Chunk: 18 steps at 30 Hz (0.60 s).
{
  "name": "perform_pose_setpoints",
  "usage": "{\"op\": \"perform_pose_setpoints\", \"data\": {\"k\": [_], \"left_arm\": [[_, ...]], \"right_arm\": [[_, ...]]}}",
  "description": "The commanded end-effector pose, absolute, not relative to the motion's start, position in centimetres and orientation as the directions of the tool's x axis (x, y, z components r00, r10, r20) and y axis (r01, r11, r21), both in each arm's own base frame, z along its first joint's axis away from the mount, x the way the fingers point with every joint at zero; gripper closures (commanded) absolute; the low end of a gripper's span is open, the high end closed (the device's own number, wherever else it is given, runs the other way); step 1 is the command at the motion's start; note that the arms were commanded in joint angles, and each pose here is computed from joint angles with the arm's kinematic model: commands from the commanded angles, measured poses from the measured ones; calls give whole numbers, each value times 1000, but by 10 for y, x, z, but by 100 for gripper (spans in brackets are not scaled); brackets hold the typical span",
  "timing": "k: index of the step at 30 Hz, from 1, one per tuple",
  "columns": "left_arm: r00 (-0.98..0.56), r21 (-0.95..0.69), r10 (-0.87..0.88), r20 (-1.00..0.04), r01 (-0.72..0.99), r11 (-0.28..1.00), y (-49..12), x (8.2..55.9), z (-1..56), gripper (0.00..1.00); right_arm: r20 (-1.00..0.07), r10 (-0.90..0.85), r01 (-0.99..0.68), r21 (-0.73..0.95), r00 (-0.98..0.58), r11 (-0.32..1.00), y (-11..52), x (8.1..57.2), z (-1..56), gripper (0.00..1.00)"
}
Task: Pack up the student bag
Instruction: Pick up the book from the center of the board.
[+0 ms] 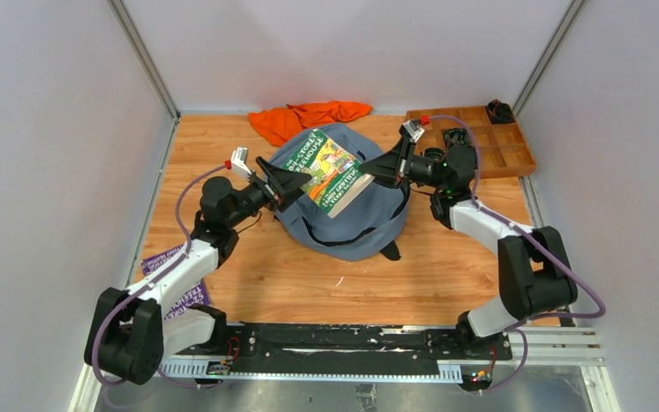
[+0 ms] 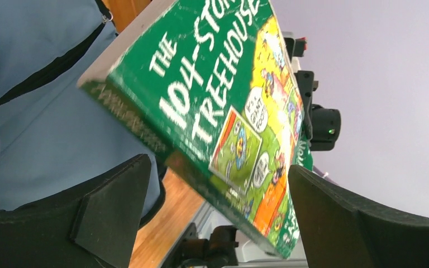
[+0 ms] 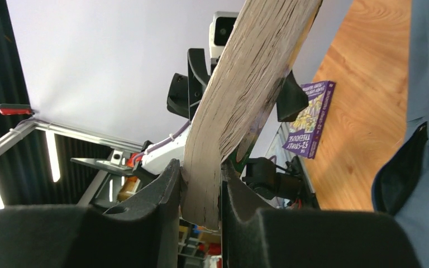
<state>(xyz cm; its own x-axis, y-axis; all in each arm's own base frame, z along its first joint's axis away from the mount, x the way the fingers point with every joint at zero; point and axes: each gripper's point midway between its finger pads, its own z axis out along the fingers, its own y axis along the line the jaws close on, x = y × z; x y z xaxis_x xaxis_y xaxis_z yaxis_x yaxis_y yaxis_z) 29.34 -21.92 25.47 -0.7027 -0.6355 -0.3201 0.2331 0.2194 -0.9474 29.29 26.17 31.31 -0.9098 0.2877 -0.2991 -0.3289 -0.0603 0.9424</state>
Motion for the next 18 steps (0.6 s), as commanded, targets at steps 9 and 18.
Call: {"op": "perform_pose_setpoints", "data": {"k": [9, 18], "left_arm": [[-661, -944, -689, -297, 311, 108, -221, 307, 286, 28], [-616, -939, -713, -334, 279, 199, -213, 315, 284, 100]], "right_arm": [[-334, 227, -374, 913, -915, -164, 290, 270, 323, 100], [-388, 249, -354, 919, -887, 173, 280, 274, 264, 0]]}}
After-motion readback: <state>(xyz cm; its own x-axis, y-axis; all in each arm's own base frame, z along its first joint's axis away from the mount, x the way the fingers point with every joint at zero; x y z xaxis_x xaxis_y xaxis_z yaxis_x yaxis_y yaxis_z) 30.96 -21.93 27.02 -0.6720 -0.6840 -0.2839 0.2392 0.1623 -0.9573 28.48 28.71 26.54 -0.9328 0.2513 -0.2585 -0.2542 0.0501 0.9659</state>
